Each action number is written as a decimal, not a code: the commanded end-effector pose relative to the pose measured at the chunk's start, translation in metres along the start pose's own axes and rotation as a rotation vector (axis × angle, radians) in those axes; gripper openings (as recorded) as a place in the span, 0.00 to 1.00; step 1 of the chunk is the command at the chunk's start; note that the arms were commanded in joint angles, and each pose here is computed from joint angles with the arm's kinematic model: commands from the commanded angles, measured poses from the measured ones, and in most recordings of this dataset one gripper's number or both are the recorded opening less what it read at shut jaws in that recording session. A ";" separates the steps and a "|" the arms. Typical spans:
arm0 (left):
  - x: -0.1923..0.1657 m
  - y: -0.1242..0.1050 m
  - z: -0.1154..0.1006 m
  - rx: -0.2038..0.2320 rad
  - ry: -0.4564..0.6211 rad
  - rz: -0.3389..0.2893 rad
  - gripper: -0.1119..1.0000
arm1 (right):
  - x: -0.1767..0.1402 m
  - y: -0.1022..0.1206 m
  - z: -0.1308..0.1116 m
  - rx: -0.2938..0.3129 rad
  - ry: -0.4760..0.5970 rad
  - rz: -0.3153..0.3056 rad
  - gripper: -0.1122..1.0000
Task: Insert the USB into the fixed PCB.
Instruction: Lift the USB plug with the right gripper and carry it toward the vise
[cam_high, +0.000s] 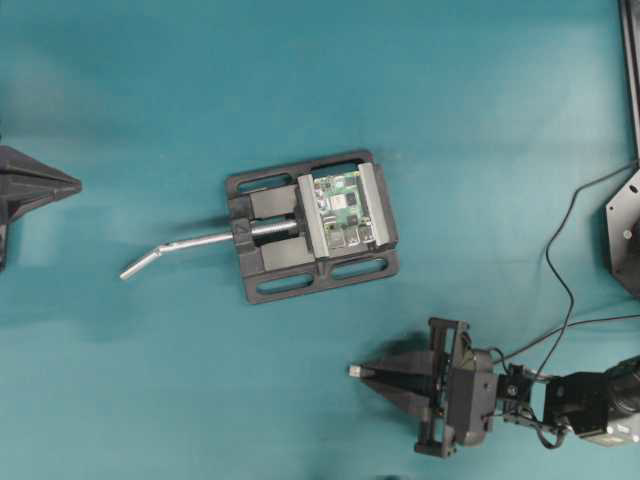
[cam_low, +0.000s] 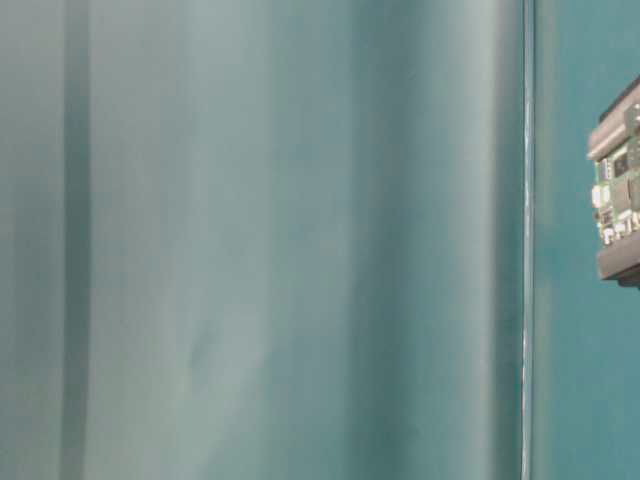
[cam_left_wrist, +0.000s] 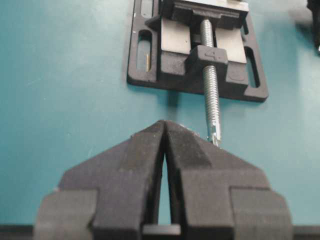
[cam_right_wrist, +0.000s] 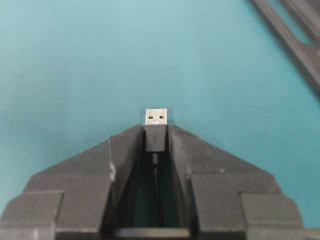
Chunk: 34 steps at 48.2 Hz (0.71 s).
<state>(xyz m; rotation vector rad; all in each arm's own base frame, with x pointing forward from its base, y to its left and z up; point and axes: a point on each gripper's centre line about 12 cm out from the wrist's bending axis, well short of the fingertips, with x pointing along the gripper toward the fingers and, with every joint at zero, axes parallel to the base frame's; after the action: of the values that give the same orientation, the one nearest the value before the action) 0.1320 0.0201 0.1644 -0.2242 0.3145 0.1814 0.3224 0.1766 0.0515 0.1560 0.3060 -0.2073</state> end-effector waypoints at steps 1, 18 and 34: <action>-0.001 -0.002 0.012 -0.002 -0.029 -0.002 0.10 | -0.001 0.008 0.021 0.051 -0.062 0.006 0.29; -0.001 -0.002 0.013 -0.001 -0.031 -0.002 0.10 | 0.004 0.012 0.038 0.139 -0.138 -0.072 0.29; -0.001 -0.002 0.012 -0.001 -0.029 -0.002 0.10 | 0.001 -0.006 0.041 0.207 -0.180 -0.236 0.29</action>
<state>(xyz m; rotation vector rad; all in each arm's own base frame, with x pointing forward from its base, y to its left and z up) 0.1321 0.0201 0.1653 -0.2240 0.3114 0.1811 0.3321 0.1628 0.0721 0.2625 0.1632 -0.4616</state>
